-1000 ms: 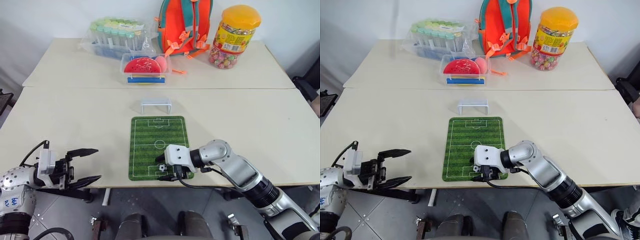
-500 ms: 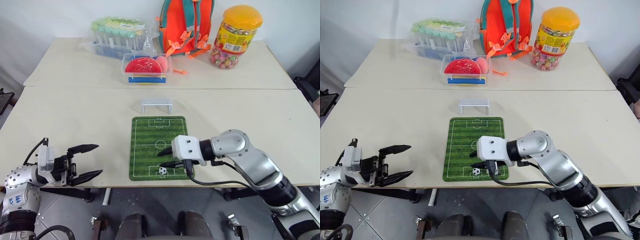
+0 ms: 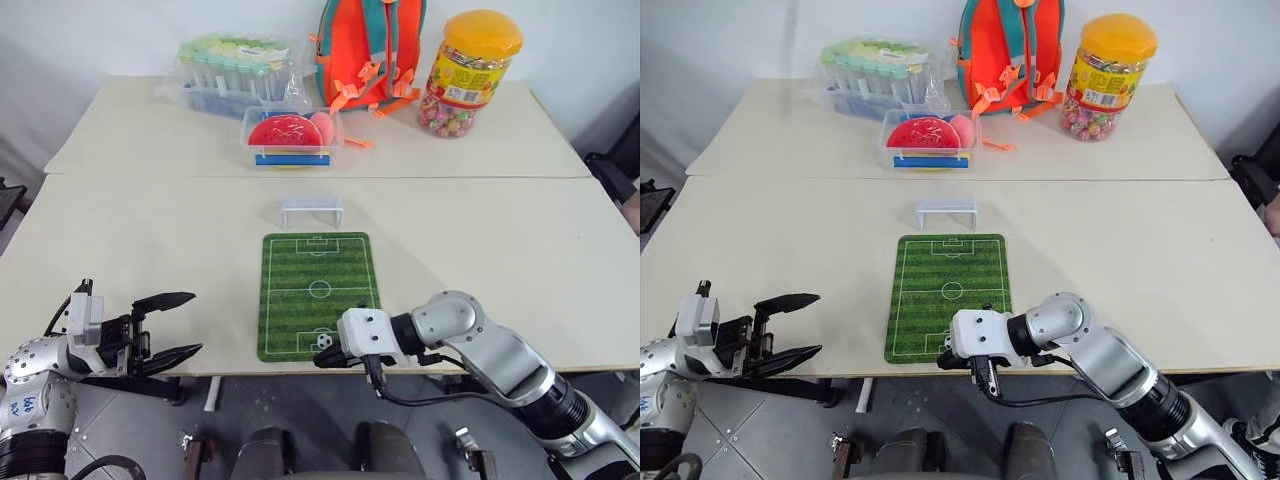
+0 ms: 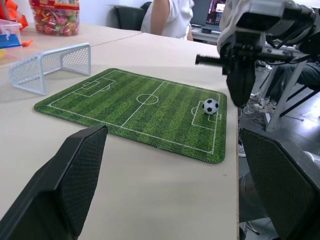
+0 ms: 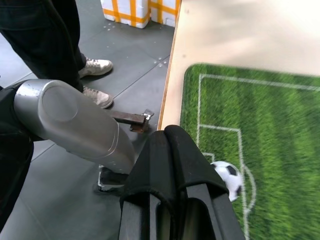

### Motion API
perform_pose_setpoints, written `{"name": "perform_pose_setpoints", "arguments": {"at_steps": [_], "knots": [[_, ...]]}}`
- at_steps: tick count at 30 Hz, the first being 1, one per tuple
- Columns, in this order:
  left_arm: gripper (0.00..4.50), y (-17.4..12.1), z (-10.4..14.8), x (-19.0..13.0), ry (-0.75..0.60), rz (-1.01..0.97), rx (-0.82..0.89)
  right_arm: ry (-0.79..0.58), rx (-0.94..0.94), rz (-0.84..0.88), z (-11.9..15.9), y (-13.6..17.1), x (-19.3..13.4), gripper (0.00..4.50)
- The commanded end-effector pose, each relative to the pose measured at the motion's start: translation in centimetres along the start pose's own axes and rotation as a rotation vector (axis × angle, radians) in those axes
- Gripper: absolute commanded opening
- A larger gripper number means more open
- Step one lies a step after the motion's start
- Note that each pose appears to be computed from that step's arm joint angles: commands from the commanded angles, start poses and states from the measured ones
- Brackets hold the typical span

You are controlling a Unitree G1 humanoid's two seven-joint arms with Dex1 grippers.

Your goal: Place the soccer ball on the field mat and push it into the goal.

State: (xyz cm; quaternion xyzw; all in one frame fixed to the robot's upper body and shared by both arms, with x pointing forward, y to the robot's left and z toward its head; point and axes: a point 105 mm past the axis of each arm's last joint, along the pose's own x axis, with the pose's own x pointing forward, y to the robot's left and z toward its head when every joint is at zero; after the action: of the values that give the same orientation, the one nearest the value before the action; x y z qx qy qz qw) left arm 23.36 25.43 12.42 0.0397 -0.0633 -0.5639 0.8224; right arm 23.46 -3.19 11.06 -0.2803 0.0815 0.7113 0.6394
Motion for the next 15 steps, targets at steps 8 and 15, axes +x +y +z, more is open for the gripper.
{"name": "perform_pose_setpoints", "arguments": {"at_steps": [8, 15], "knots": [[4.50, 0.7, 0.7, 0.8, -0.016, -0.050, 0.058, 0.052, -0.130, -0.431, 0.8, -11.3, -5.2, 0.03], [4.50, 2.0, 0.6, 2.1, -0.044, -0.055, 0.087, 0.069, -0.183, -0.740, 2.8, -15.9, -12.5, 0.03]]}}
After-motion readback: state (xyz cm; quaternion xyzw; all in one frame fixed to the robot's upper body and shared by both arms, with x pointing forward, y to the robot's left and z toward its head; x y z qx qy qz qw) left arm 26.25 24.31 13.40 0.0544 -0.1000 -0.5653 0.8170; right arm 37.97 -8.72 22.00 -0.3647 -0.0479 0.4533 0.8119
